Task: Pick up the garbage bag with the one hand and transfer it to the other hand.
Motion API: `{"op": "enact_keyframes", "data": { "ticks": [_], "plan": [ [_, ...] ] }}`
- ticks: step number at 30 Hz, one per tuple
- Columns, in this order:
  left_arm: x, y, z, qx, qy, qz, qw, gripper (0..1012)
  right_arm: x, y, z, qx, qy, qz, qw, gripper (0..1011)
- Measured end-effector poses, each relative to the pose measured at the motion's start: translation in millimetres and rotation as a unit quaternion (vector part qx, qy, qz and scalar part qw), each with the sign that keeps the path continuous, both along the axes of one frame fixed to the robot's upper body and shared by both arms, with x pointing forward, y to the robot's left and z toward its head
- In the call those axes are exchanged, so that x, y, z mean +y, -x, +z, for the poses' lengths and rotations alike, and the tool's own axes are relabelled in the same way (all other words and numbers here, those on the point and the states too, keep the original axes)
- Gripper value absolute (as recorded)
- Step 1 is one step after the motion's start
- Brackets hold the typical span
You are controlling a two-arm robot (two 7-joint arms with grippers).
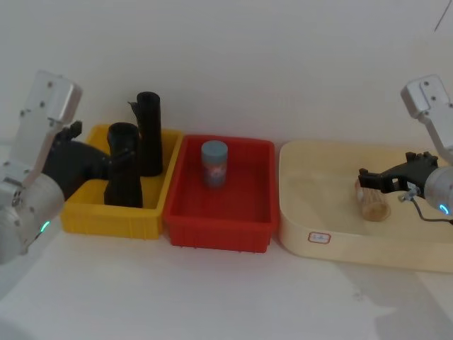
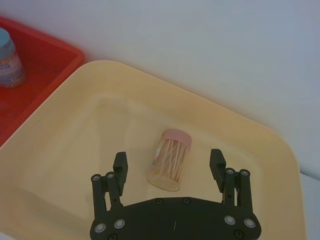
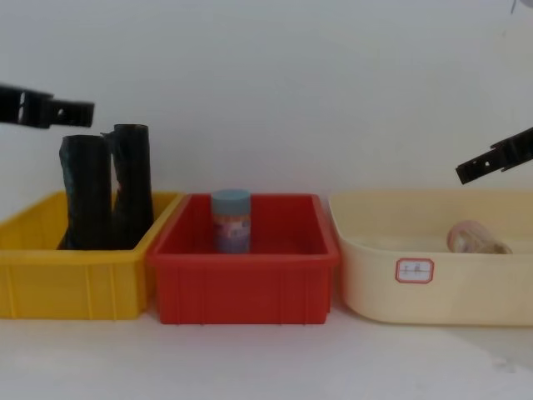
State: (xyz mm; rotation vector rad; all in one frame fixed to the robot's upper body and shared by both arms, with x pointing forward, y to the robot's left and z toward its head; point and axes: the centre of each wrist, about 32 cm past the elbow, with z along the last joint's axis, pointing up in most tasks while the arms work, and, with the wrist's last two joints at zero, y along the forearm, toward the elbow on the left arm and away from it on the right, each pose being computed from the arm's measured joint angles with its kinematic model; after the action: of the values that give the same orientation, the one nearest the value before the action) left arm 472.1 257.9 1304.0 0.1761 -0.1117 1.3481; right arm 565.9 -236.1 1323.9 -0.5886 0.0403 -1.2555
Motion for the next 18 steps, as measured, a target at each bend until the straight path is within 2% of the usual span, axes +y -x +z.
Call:
{"op": "enact_keyframes", "data": {
  "ticks": [1, 3, 6, 9, 10, 13, 16, 18],
  "plan": [
    [0.0, 0.0, 0.0, 0.0, 0.0, 0.0, 1.0, 1000, -0.1, 0.0, 0.0, 0.0, 0.0, 0.0, 1.0, 1000],
    [5.3, -0.4, -5.0, 0.018, 0.008, 0.005, 0.9998, 1000, -0.1, 0.0, -0.1, 0.0, 0.0, 0.0, 1.0, 1000],
    [11.8, -4.0, -15.8, 0.044, 0.021, 0.01, 0.9988, 1000, -0.1, -0.1, -0.1, 0.0, 0.0, 0.0, 1.0, 1000],
    [14.8, -8.2, -24.1, 0.06, 0.029, 0.011, 0.9977, 1000, -0.2, -0.1, -0.2, 0.001, 0.0, 0.0, 1.0, 1000],
    [16.2, -11.4, -28.9, 0.069, 0.034, 0.011, 0.997, 1000, -0.2, -0.1, -0.1, 0.001, 0.0, 0.0, 1.0, 1000],
    [18.2, -17.4, -35.3, 0.079, 0.039, 0.01, 0.996, 1000, -0.2, -0.1, -0.1, 0.001, 0.0, 0.0, 1.0, 1000],
    [18.7, -28.5, -44.2, 0.089, 0.047, 0.004, 0.995, 1000, -0.1, -0.1, -0.2, 0.001, 0.0, 0.0, 1.0, 999],
    [18.4, -33.0, -47.1, 0.091, 0.049, 0.001, 0.9946, 1000, -0.1, -0.1, -0.2, 0.001, 0.0, 0.0, 1.0, 999]
  ]
}}
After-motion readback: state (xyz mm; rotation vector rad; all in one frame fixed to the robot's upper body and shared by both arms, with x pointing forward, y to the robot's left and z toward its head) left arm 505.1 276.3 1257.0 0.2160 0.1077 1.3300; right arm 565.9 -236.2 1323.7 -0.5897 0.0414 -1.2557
